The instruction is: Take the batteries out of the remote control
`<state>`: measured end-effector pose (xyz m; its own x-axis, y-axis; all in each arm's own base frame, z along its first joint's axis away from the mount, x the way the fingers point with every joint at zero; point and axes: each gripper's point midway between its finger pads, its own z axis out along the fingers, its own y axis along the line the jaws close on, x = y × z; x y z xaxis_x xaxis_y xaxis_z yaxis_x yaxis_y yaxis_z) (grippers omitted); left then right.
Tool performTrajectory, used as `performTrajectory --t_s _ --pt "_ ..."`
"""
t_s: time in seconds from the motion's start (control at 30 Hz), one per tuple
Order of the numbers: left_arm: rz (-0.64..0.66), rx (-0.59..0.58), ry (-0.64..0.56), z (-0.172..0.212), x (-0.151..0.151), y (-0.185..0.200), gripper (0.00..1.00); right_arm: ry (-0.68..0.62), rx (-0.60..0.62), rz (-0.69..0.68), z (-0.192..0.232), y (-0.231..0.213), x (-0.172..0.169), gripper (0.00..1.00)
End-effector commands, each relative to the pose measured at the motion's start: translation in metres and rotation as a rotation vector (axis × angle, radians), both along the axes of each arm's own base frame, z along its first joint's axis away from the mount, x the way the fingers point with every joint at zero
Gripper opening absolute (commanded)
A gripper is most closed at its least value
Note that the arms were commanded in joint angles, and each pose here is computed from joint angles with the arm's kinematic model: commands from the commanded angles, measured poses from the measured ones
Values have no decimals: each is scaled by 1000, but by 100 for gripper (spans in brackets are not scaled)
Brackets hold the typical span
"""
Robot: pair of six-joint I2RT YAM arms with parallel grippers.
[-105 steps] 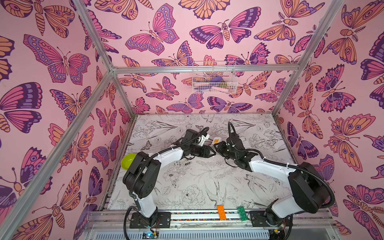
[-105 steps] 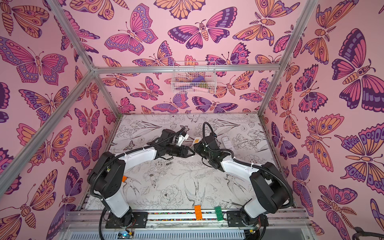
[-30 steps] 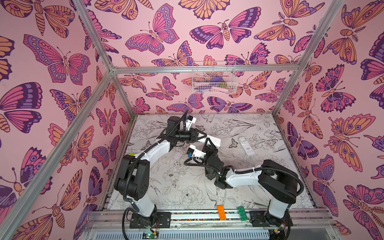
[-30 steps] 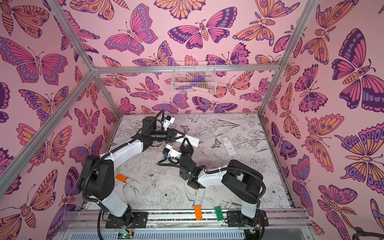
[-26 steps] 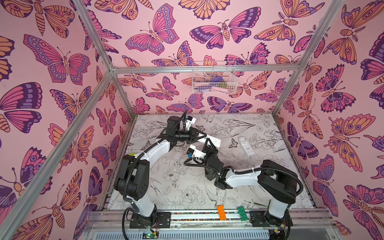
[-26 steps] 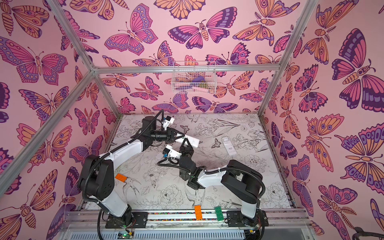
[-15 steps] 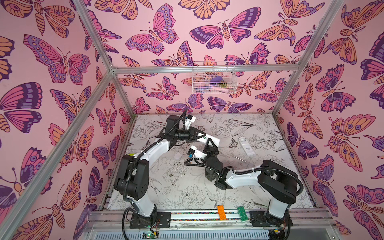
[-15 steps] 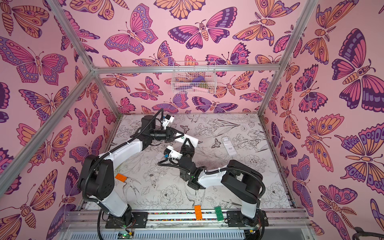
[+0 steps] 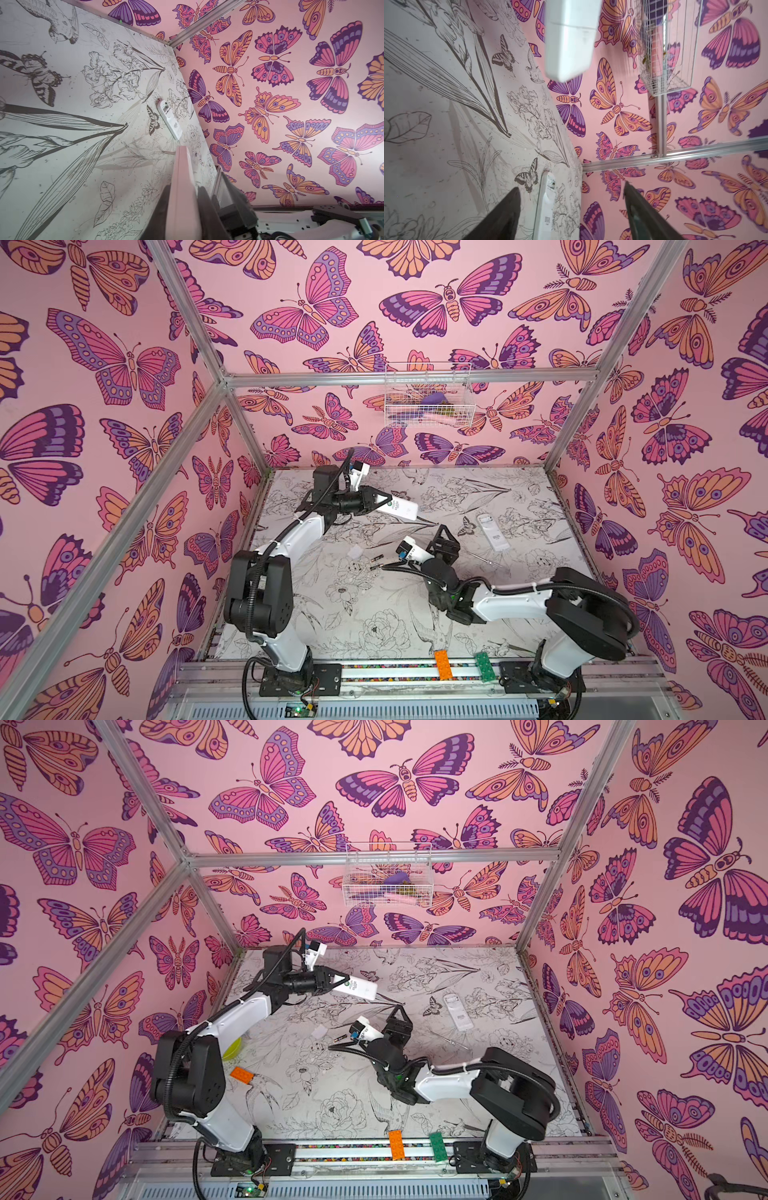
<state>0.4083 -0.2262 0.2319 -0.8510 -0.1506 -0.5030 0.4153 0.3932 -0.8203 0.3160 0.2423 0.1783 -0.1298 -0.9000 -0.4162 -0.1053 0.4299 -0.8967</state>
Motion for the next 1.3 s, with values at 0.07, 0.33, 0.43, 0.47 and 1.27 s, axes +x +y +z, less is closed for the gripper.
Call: performTrajectory --t_s 0.07,0.33,0.43,0.47,1.27 --pt "15 64 -67 -11 -7 10 0 154 249 -90 -16 -31 -2 80" --pt "16 70 -79 -26 -12 6 0 305 620 -160 -14 -52 2 85" --pt "12 59 -80 -28 -16 2 0 397 881 -222 -18 -64 0 100" --pt "4 54 -76 -29 -18 -1 0 423 966 -239 -19 -67 -1 99" --pt "-126 -43 -88 -17 -39 -43 0 868 1950 32 0 -12 9 94"
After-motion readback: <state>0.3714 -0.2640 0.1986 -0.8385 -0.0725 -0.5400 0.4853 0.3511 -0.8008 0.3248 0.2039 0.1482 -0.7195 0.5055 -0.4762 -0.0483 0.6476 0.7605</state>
